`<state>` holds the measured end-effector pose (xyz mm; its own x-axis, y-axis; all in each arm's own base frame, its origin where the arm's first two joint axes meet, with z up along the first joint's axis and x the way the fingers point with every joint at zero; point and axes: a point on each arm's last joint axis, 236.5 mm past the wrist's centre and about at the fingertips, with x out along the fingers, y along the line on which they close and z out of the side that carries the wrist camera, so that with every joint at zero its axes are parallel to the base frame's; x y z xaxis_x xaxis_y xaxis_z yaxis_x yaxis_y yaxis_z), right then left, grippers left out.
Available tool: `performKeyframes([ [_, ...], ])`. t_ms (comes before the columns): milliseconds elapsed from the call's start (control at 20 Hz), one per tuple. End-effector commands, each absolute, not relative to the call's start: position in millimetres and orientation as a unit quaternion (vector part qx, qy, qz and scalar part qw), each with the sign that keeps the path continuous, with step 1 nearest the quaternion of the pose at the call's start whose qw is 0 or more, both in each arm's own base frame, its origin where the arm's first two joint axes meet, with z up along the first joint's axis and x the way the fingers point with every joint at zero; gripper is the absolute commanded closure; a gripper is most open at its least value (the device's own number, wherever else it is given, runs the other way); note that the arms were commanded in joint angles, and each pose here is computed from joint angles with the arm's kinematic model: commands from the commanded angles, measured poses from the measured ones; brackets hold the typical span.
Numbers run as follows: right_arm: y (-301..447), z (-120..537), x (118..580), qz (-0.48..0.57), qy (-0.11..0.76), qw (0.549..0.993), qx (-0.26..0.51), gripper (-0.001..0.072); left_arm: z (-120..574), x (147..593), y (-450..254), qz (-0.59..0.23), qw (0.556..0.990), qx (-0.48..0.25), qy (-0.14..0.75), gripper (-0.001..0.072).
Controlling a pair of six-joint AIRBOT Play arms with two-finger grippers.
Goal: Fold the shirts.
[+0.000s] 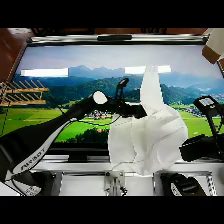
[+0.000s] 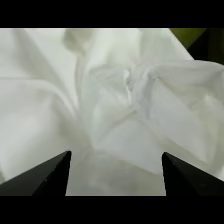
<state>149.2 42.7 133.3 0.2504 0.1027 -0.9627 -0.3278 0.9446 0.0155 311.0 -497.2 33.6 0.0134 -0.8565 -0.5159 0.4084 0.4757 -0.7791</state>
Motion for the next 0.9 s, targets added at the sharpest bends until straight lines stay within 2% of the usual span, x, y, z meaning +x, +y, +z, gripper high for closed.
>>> performKeyframes([
  [0, 47.2, 131.9, 138.5, 0.153, 0.609, 0.772, -0.094, 0.0662, 25.9, 289.1, -535.8, -0.491, 0.653, -0.221, 0.532, 0.0011],
  [200, 47.0, 131.8, 138.2, 0.153, 0.610, 0.772, -0.094, 0.0662, -6.4, 270.4, -528.1, -0.514, 0.630, -0.162, 0.559, 0.0011],
  [350, 45.9, 131.7, 138.5, 0.153, 0.609, 0.772, -0.098, 0.0662, -16.7, 281.1, -511.6, -0.503, 0.636, -0.140, 0.568, 0.0013],
  [650, 45.1, 131.8, 139.3, 0.152, 0.608, 0.773, -0.099, 0.0662, -29.8, 277.3, -530.2, -0.489, 0.633, -0.176, 0.574, 0.0026],
  [800, 45.1, 131.8, 139.1, 0.152, 0.608, 0.773, -0.099, 0.0662, -29.9, 277.7, -549.3, -0.480, 0.649, -0.199, 0.556, 0.0033],
  [850, 45.0, 131.7, 139.1, 0.151, 0.608, 0.773, -0.099, 0.0662, -27.4, 281.5, -552.9, -0.476, 0.655, -0.208, 0.548, 0.0137],
])
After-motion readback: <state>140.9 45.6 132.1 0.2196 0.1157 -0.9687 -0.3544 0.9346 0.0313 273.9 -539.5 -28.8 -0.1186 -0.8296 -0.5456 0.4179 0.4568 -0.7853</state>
